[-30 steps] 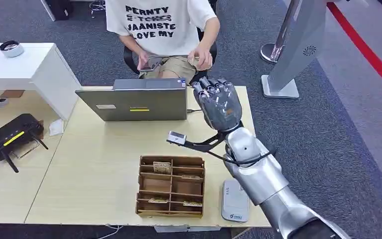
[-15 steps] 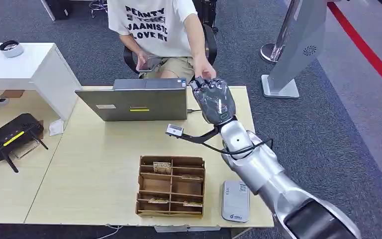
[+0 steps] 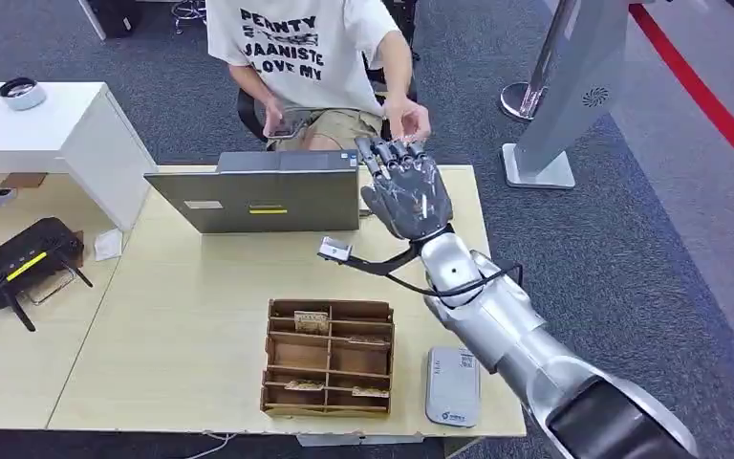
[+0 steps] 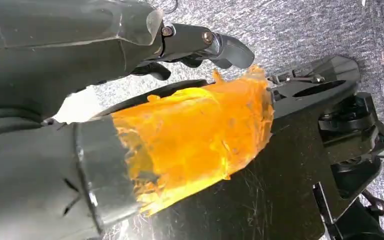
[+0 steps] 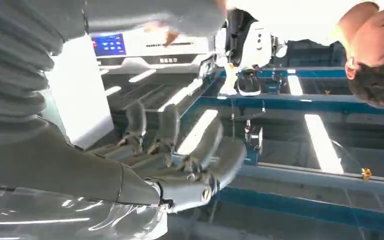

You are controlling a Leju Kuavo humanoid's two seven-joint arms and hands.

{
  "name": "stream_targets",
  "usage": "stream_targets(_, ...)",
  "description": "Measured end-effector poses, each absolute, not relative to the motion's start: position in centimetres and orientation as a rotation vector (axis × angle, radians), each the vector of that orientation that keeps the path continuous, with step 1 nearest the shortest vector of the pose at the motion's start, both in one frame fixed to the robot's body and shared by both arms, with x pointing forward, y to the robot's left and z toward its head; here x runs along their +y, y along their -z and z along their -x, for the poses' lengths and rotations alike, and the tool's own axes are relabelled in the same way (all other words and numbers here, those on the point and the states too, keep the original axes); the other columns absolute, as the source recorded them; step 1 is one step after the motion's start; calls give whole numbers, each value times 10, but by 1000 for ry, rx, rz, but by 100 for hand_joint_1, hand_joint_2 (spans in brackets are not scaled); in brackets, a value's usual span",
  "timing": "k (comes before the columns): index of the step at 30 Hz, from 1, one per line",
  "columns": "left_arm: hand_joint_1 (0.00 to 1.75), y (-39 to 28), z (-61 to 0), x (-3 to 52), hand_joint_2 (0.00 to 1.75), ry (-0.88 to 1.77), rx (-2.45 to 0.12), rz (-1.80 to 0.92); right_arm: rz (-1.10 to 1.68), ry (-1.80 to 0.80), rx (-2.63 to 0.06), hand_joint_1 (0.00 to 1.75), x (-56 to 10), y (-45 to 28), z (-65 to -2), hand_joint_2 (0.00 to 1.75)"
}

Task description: Pass the card to the sensor for recognition and then transmit it.

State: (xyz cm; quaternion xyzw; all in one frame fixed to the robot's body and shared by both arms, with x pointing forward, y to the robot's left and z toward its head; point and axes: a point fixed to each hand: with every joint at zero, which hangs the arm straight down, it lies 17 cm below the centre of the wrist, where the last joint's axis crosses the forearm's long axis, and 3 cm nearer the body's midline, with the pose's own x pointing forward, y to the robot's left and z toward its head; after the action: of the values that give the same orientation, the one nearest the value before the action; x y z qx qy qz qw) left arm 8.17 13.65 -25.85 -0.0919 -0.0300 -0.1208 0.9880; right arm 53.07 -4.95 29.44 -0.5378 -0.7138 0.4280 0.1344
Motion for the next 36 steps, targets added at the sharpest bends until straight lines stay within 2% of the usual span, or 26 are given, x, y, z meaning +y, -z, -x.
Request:
stream_targets(12, 0, 259, -83, 137, 0, 230, -64, 182, 1509, -1168, -2201, 0, -42, -317, -504, 0)
stream_targets(15, 0, 259, -83, 137, 0, 214, -67, 182, 1375, -1138, -2334, 0, -31, -326, -480, 0)
stream_targets(19, 0, 258, -86, 136, 0, 173, -81, 199, 996, -843, -2602, 0, -27, -353, -424, 0)
stream_targets(22, 0, 261, -81, 141, 0, 116, -82, 182, 877, -590, -2668, 0, -50, -362, -384, 0)
stream_targets(28, 0, 265, -72, 149, 0, -8, -72, 152, 857, -370, -2596, 0, -97, -340, -333, 0)
stream_targets(36, 0, 266, -71, 150, 0, -53, -65, 153, 883, -333, -2525, 0, -117, -324, -314, 0)
